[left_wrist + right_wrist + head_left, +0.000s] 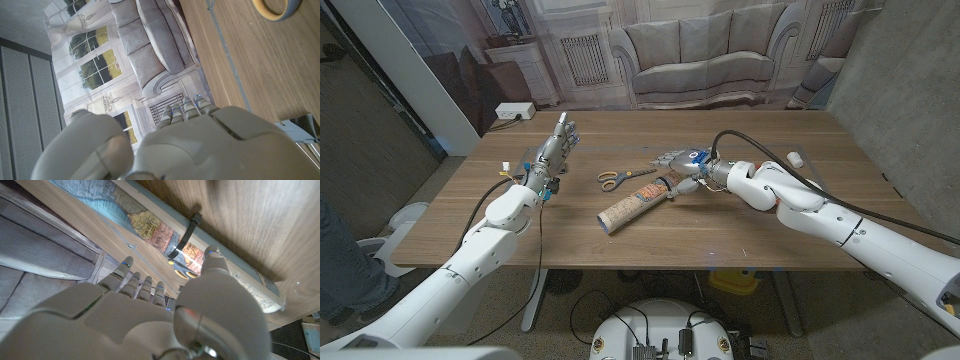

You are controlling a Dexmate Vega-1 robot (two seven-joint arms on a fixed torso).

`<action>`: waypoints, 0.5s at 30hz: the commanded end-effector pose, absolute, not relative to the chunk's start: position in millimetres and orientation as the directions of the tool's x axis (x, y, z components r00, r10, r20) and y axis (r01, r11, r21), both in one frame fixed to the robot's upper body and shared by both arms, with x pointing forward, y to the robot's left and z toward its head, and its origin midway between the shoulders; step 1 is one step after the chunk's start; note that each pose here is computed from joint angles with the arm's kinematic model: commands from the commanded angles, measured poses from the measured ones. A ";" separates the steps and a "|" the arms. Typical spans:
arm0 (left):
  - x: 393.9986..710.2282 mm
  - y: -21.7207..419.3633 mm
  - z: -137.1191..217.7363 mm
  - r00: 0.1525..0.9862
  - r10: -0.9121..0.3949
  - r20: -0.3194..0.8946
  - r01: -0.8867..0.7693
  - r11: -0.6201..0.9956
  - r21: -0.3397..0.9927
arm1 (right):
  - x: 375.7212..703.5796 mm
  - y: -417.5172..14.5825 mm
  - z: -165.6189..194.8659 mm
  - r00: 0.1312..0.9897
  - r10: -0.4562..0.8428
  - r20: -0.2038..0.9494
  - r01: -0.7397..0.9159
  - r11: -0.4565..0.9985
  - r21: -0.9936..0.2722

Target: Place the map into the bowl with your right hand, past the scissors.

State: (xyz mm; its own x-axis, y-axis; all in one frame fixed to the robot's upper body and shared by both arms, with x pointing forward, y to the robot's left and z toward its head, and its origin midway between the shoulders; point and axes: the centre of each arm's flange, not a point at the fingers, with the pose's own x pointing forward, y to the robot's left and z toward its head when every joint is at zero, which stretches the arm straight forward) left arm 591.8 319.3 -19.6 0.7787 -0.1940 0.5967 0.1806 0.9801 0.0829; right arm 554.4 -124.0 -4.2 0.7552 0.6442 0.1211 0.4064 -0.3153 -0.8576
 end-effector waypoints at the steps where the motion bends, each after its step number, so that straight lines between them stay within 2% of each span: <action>1: 591.0 318.2 -19.6 0.776 -0.190 0.602 0.180 0.981 0.078 | 563.9 -123.0 -8.8 0.772 0.628 0.096 0.391 -0.351 -0.851; 15: 590.9 319.4 -24.5 0.781 -0.190 0.594 0.184 0.980 0.072 | 571.7 -121.4 -16.2 0.801 0.595 0.060 0.353 -0.389 -0.851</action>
State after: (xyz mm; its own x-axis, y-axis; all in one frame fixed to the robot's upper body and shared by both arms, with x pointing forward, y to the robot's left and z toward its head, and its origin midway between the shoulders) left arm 591.4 319.0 -21.1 0.7792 -0.1913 0.5969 0.1799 0.9805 0.0794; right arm 565.3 -122.2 -10.8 0.7806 0.6196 0.0824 0.3778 -0.3626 -0.8519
